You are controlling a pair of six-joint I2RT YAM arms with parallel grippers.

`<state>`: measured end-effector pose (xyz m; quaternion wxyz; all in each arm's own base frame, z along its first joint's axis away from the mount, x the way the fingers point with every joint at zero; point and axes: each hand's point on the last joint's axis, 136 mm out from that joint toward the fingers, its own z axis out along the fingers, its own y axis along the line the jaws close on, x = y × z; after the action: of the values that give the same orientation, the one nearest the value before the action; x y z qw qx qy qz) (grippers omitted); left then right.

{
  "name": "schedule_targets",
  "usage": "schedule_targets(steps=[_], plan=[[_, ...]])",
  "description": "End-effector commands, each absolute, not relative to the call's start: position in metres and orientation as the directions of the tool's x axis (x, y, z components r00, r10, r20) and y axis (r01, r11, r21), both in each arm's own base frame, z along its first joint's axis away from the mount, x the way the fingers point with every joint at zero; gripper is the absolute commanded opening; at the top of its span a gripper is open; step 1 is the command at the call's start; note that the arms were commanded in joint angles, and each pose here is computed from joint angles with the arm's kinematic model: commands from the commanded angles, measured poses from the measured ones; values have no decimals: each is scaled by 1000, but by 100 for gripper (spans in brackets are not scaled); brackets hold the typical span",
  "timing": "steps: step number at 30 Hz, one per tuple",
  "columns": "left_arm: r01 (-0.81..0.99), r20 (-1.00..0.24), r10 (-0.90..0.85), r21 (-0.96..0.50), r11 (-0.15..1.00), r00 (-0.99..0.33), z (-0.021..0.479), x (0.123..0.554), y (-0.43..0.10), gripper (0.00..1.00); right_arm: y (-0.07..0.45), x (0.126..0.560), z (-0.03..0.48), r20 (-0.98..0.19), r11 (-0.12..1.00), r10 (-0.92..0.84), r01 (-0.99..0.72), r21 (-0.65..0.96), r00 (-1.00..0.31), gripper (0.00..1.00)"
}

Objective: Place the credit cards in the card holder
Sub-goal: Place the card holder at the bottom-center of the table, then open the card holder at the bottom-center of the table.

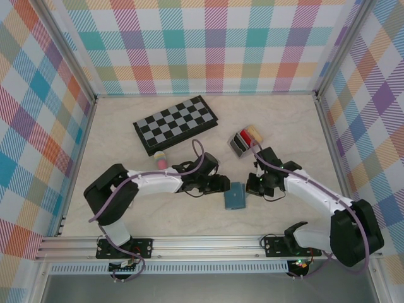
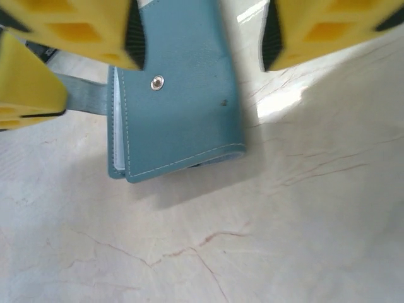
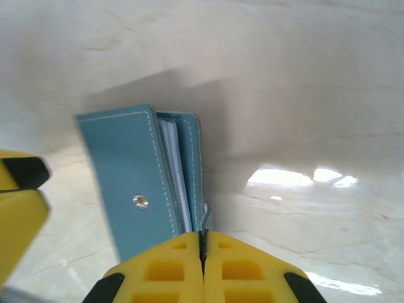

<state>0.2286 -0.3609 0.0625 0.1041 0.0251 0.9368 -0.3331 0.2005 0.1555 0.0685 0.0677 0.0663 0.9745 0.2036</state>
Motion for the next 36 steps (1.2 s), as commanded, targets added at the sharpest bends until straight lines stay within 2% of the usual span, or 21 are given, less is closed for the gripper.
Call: schedule_targets(steps=[1,7,17,26,29,36], plan=[[131,-281,-44,-575,807,-959,79,236,-342,60,180,212,103,-162,849,108,6,528,-981,4],[182,-280,1,-620,763,-960,95,232,-357,63,195,216,120,-172,800,95,-27,600,-981,5],[162,-229,11,-652,741,-973,88,231,-371,67,201,211,123,-161,771,92,-31,636,-983,5],[146,-209,13,-636,758,-978,78,230,-370,64,200,211,121,-154,772,103,-19,636,-983,6],[141,-207,11,-626,767,-978,76,230,-367,57,197,211,116,-150,786,111,-5,618,-982,6],[146,-205,24,-603,785,-978,72,226,-360,32,178,211,92,-106,860,149,76,505,-983,6]])
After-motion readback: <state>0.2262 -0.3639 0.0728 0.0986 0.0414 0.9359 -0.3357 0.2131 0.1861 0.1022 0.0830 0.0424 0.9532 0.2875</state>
